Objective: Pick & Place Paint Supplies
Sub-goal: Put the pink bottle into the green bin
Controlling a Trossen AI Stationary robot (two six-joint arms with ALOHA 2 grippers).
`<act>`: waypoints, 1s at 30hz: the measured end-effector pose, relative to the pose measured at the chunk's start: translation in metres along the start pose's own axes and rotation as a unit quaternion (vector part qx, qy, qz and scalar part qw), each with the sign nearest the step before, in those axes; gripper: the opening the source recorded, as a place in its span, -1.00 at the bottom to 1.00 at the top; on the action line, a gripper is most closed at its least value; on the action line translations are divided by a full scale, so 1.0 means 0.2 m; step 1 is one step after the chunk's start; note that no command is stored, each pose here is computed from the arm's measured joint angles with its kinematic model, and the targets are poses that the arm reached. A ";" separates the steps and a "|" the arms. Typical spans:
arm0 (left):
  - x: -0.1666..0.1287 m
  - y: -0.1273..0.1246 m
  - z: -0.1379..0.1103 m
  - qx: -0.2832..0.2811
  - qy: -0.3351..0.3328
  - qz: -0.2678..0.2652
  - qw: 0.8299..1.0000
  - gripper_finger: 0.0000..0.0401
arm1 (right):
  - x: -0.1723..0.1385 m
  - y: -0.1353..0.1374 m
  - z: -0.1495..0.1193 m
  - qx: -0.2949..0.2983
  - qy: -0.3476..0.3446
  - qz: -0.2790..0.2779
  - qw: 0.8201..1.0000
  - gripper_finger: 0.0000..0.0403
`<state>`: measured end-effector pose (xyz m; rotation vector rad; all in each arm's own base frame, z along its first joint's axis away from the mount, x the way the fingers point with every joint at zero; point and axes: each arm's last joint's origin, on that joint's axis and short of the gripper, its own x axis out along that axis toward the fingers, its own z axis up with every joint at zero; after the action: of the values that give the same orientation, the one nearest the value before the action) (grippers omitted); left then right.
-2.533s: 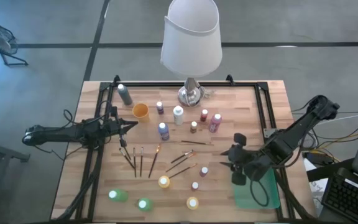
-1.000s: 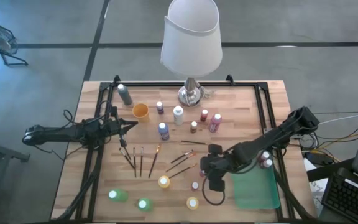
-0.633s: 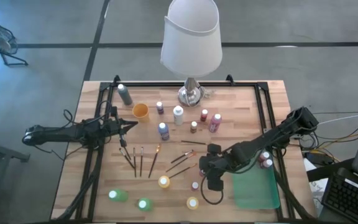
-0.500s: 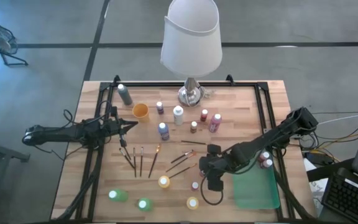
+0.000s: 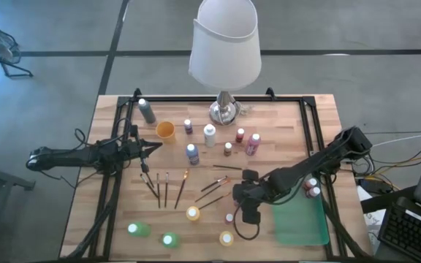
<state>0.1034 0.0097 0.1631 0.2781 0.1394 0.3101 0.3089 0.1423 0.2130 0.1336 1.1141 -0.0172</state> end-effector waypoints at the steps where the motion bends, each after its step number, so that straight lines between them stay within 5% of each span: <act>1: 0.00 0.00 0.00 0.000 0.000 0.000 1.000 -0.94 | 0.01 0.00 -0.01 -0.001 0.007 -0.001 1.000 -0.04; 9: 0.00 0.00 0.00 0.000 0.000 0.000 1.000 -0.94 | 0.01 0.00 -0.01 -0.001 0.008 0.001 1.000 0.00; 30: 0.00 0.00 0.00 0.000 0.000 0.000 1.000 -0.94 | 0.02 0.00 -0.01 -0.001 0.007 0.003 1.000 -0.36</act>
<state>0.1035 0.0097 0.1631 0.2781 0.1401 0.3108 0.3086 0.1427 0.2076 0.1350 1.1281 -0.0104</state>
